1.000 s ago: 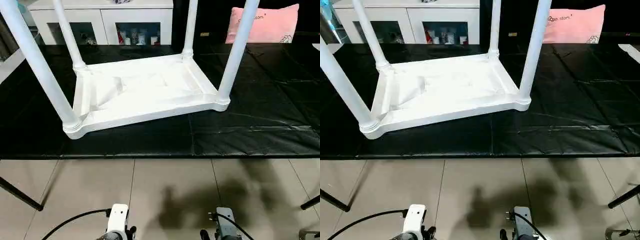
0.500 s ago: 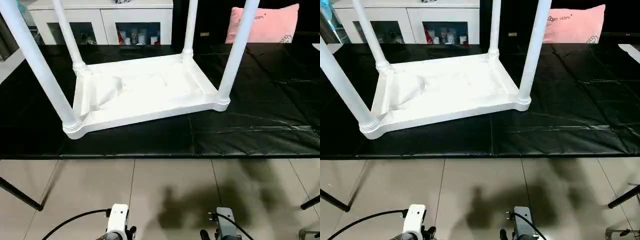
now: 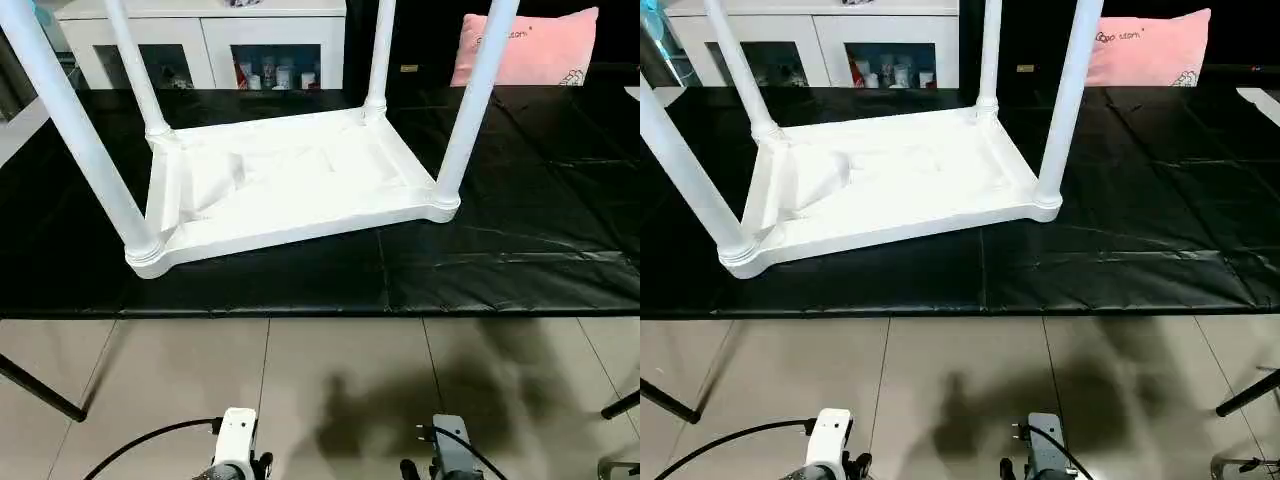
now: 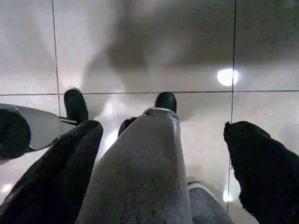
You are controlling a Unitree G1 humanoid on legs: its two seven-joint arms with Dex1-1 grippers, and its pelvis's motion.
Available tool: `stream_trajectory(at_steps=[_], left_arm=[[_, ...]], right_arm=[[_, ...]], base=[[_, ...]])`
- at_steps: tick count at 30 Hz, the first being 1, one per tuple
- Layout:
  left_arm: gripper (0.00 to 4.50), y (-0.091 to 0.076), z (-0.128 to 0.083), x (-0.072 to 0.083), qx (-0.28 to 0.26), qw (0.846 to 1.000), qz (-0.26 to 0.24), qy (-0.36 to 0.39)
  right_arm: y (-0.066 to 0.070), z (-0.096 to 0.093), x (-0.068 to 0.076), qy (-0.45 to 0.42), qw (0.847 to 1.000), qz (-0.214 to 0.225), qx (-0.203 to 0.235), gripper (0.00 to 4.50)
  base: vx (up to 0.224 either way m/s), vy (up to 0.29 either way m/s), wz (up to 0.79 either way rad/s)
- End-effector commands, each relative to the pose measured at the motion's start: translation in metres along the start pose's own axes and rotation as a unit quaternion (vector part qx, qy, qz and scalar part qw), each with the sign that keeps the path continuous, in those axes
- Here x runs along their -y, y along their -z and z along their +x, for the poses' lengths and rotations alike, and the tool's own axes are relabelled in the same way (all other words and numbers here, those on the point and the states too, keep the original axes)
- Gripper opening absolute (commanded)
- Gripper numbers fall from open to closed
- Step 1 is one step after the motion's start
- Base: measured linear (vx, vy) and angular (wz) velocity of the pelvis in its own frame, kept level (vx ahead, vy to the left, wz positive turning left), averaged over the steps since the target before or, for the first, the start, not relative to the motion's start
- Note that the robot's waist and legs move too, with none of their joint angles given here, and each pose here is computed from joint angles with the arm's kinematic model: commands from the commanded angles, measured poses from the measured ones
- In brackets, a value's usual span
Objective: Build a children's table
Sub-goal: Rotate leg to tighten
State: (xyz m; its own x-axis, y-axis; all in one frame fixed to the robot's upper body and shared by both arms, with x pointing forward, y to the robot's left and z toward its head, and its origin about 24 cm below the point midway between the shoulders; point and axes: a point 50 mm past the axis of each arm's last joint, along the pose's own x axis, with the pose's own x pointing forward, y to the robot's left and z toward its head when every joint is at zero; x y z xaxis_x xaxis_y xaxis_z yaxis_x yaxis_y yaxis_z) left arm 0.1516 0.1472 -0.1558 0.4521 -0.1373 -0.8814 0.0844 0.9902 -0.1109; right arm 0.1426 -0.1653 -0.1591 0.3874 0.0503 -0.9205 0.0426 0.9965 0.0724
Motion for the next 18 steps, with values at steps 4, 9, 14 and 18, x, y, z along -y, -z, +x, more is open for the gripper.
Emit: stream_trajectory(at_steps=[4, 9, 14, 18], left_arm=[[2.60, 0.0016, -0.0003, -0.0017, -0.006, 1.000, -0.001, -0.003], [2.60, 0.0016, -0.0003, -0.0017, -0.006, 1.000, -0.001, -0.003], [2.60, 0.0016, -0.0003, -0.0017, -0.006, 1.000, -0.001, -0.003], [2.60, 0.0016, -0.0003, -0.0017, -0.006, 1.000, -0.001, -0.003]], right_arm=[[0.0061, -0.0003, 0.0001, 0.000, 1.000, -0.004, -0.012, 4.50], [0.0061, -0.0003, 0.0001, 0.000, 1.000, -0.004, -0.012, 4.50], [0.0061, -0.0003, 0.0001, 0.000, 1.000, -0.004, -0.012, 4.50], [0.0061, -0.0003, 0.0001, 0.000, 1.000, -0.004, -0.012, 4.50]], base=[[0.000, 0.000, 0.00], [0.000, 0.000, 0.00], [0.000, 0.000, 0.00], [0.000, 0.000, 0.00]])
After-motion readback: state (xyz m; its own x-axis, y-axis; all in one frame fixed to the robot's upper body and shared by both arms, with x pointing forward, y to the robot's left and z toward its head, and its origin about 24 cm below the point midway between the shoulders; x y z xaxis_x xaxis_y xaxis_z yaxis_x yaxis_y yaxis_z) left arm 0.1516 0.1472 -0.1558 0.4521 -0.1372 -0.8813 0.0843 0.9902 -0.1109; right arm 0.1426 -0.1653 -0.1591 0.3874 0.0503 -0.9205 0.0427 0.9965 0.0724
